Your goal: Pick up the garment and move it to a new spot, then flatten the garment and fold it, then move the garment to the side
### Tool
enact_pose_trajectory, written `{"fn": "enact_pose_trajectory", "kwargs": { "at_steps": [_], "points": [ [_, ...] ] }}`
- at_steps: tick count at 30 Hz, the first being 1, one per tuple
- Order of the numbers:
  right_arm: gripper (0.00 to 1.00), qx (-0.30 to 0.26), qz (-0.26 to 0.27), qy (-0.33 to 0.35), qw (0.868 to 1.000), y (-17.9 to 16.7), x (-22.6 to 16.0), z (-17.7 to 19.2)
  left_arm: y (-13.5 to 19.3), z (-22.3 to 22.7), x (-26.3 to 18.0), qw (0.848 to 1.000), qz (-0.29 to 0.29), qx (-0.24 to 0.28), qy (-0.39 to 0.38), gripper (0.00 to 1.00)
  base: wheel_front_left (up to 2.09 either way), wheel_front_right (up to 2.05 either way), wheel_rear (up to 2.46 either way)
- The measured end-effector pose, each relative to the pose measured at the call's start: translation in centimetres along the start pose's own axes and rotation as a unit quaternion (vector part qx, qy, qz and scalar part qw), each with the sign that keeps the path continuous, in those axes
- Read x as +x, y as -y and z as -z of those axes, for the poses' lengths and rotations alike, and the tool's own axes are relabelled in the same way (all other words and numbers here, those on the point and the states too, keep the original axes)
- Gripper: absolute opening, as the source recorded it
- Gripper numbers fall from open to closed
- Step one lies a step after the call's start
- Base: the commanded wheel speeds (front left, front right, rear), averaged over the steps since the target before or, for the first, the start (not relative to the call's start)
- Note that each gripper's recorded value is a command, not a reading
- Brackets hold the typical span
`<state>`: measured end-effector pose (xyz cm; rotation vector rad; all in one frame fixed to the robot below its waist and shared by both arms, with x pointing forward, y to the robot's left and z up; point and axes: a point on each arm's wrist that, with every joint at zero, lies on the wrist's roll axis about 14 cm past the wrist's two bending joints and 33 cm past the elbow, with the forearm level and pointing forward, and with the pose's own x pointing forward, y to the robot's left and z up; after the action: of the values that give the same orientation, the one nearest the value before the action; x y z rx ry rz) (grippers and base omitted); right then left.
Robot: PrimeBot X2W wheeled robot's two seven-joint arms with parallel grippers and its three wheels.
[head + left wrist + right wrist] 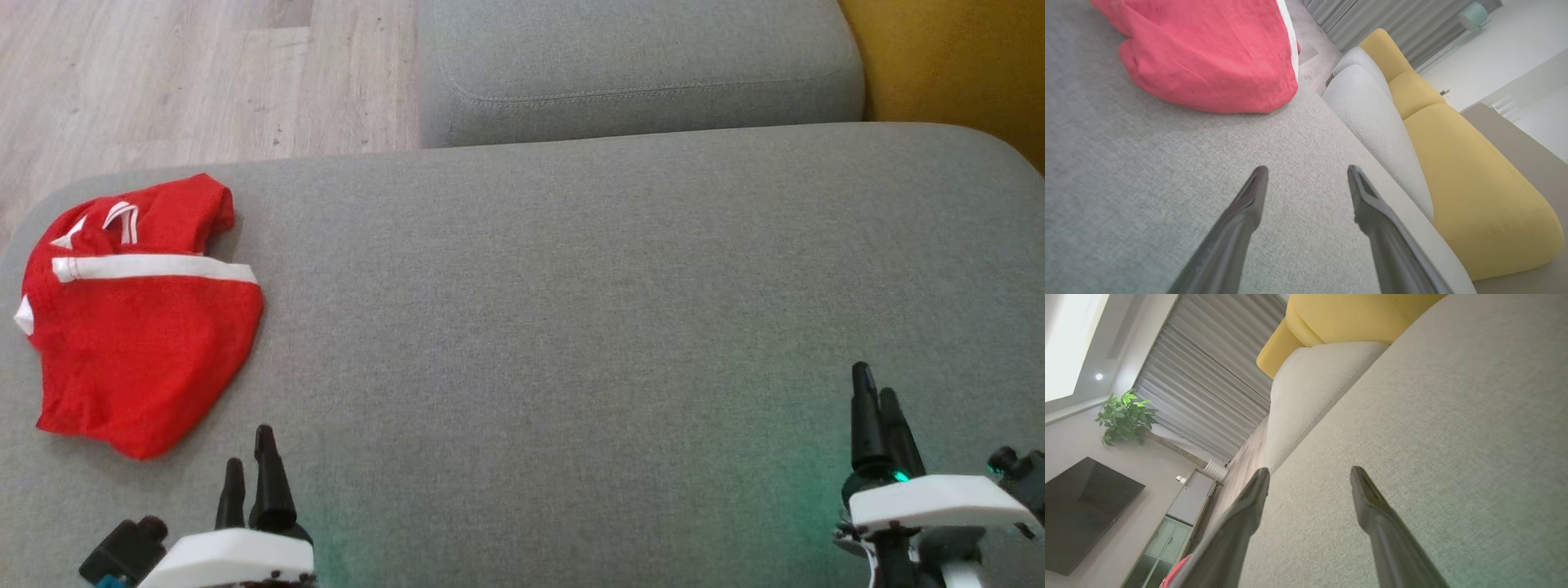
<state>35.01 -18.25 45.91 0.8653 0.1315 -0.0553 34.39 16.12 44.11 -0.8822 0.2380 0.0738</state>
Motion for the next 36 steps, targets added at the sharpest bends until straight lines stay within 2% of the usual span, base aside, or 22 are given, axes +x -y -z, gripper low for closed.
{"fn": "enact_pose_trajectory", "kwargs": {
  "at_steps": [19, 36],
  "points": [
    [1.0, -0.123, -0.024, 0.005, 0.992, -1.2, 0.1, 0.2, 0.1, 0.2, -0.3, 0.994, 0.001, 0.11, 0.008, 1.0, 0.0, 0.0, 0.0],
    [1.0, -0.238, -0.047, -0.004, 0.97, -2.0, 0.0, 1.2, 1.0, 0.1, -0.5, 0.977, 0.012, 0.213, 0.022, 1.0, 0.0, 0.0, 0.0]
  ]
}}
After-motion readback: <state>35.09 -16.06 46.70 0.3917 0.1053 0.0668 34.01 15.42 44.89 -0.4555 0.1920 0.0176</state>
